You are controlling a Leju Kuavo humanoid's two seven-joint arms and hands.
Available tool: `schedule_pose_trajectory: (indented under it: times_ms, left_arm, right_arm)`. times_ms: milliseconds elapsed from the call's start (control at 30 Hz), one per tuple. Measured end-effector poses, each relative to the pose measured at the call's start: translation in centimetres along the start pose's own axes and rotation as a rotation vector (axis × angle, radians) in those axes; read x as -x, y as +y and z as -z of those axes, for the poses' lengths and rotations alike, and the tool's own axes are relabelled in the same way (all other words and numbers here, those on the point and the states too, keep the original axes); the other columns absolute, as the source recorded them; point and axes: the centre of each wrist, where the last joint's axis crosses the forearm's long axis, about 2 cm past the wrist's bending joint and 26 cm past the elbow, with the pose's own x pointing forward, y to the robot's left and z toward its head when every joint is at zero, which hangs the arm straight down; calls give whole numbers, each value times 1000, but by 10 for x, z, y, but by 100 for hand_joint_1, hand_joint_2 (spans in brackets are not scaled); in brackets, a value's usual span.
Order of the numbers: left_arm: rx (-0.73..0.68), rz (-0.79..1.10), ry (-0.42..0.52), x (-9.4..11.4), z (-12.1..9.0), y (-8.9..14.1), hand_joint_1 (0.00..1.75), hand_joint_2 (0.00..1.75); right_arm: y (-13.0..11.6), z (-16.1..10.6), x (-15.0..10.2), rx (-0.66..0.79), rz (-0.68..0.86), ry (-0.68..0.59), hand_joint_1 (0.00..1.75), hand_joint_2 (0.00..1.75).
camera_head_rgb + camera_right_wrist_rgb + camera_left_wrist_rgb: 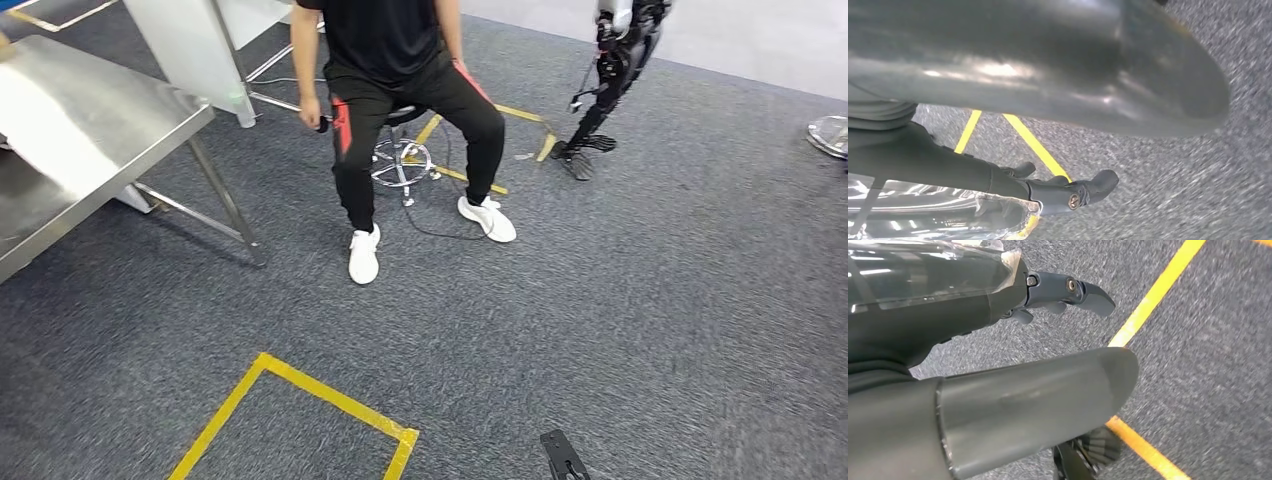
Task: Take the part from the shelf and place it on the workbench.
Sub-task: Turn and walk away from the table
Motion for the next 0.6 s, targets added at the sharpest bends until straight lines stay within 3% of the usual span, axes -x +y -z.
schedule_pose_trajectory:
  times_ms: [600]
  left_arm:
    - [9,-16,14,1,0,0,0,0]
  right_arm:
    - [3,-1,0,-7,-26,0,0,0]
